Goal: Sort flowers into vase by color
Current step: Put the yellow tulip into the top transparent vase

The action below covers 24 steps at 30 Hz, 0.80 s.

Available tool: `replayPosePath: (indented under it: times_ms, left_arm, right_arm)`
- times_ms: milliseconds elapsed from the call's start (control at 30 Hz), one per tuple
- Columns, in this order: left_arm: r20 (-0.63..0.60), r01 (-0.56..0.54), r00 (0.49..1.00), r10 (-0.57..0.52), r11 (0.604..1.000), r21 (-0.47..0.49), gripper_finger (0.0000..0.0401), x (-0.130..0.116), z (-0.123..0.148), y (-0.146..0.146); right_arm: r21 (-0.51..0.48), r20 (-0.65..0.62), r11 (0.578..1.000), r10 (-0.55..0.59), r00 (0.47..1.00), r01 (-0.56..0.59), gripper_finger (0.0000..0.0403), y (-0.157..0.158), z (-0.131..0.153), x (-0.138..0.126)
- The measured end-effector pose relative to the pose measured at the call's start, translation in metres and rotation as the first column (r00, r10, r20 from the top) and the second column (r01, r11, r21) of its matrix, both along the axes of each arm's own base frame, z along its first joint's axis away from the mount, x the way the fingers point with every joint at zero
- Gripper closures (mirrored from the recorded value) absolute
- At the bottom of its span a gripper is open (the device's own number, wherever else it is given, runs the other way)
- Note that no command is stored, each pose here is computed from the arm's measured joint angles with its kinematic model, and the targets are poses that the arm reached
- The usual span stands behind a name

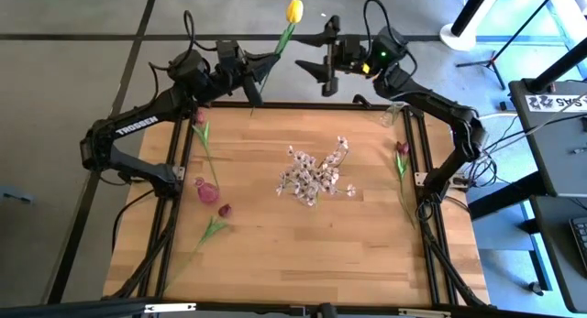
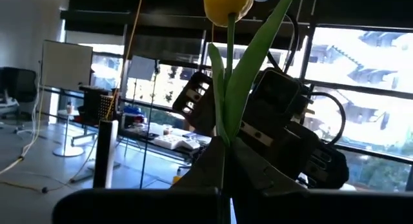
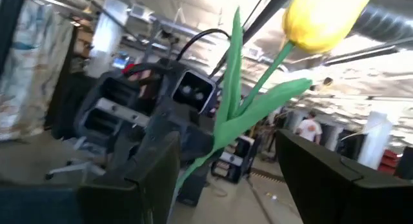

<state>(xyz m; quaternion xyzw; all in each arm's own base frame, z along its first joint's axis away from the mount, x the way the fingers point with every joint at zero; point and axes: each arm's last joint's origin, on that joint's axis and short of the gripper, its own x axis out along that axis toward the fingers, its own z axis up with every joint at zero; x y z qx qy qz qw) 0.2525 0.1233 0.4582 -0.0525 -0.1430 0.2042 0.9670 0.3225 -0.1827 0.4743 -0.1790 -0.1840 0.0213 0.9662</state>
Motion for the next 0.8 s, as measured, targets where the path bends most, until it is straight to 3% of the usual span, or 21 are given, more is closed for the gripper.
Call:
replayPosePath:
  times_ms: [100, 333, 467, 667, 800]
  left_arm:
    - [-0.027, 0.0, 1.0, 0.001, 0.999, 0.04, 0.0398, 0.0, -0.001, 0.0]
    - [-0.13, 0.041, 0.991, -0.025, 0.992, 0.121, 0.0397, 0.006, -0.008, -0.003]
    - [-0.153, 0.036, 0.988, -0.015, 0.99, 0.137, 0.0396, 0.006, -0.009, -0.003]
    - [-0.161, 0.034, 0.987, -0.009, 0.987, 0.154, 0.0392, 0.006, -0.009, -0.003]
    - [-0.164, 0.03, 0.986, -0.005, 0.988, 0.15, 0.0363, 0.005, -0.009, -0.003]
  right_arm:
    - [0.027, 0.021, 0.999, -0.019, 1.0, 0.018, 0.015, 0.002, 0.0, 0.011]
    - [0.161, 0.009, 0.984, 0.074, 0.997, -0.075, 0.017, 0.011, -0.002, 0.032]
    - [0.195, 0.009, 0.976, 0.095, 0.995, -0.095, 0.0229, 0.014, -0.001, 0.033]
    - [0.225, -0.003, 0.97, 0.101, 0.995, -0.098, 0.0373, 0.013, -0.002, 0.033]
    - [0.225, -0.011, 0.97, 0.098, 0.995, -0.093, 0.0384, 0.013, -0.003, 0.033]
